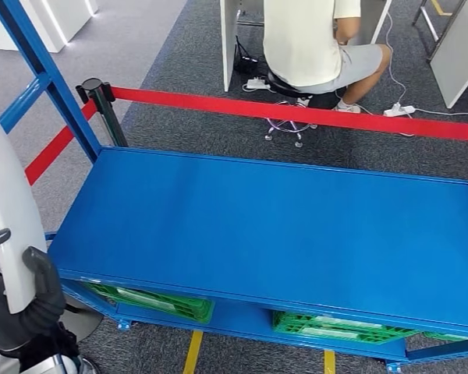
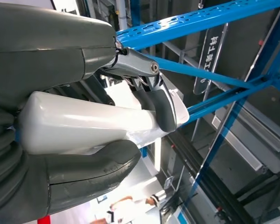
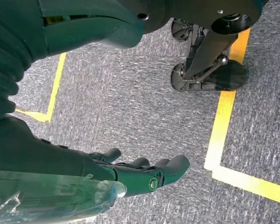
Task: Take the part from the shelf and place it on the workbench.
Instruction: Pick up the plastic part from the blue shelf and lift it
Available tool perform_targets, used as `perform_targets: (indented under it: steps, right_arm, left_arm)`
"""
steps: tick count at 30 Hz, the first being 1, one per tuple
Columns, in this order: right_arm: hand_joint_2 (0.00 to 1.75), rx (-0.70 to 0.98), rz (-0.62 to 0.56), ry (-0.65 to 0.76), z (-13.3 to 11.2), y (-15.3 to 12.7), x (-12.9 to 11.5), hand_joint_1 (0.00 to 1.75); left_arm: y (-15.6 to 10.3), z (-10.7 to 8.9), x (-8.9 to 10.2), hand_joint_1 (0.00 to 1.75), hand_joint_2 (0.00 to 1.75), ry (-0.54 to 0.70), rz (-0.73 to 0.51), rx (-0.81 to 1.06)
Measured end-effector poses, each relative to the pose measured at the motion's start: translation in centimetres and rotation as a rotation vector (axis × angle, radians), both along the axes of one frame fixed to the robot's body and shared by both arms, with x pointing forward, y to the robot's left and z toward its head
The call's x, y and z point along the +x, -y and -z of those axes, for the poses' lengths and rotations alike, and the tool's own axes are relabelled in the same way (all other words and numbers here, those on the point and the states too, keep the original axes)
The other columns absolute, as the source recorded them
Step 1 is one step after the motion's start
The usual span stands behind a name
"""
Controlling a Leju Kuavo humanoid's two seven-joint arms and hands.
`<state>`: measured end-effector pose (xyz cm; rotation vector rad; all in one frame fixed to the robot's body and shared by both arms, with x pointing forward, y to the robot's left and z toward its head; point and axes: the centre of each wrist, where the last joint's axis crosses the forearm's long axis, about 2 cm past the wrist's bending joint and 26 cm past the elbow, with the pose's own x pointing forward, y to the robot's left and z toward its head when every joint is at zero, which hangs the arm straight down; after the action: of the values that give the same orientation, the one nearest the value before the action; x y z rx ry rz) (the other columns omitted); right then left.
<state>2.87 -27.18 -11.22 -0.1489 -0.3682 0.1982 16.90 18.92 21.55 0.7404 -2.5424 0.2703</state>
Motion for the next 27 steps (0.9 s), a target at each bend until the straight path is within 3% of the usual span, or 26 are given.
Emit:
perform_targets:
  steps: [8,20,24,27]
  right_arm:
    - [1.75,-0.009,-0.001,-0.005,0.0,0.2,0.0,0.0]
    - [1.75,-0.031,-0.031,-0.029,0.1,0.4,-0.8,0.0]
    - [1.75,-0.03,-0.033,-0.015,0.1,0.5,-0.6,0.0]
    - [1.75,-0.027,-0.029,0.0,0.0,0.5,-0.2,0.0]
  left_arm:
    - [0.5,-0.2,-0.2,1.75,1.75,0.003,0.023,-0.025]
    - [2.1,0.5,-0.7,1.75,1.75,-0.038,0.159,-0.109]
    - [2.2,1.5,-0.3,1.75,1.75,-0.165,0.219,-0.196]
    - [1.4,3.5,0.6,1.75,1.75,-0.29,0.261,-0.255]
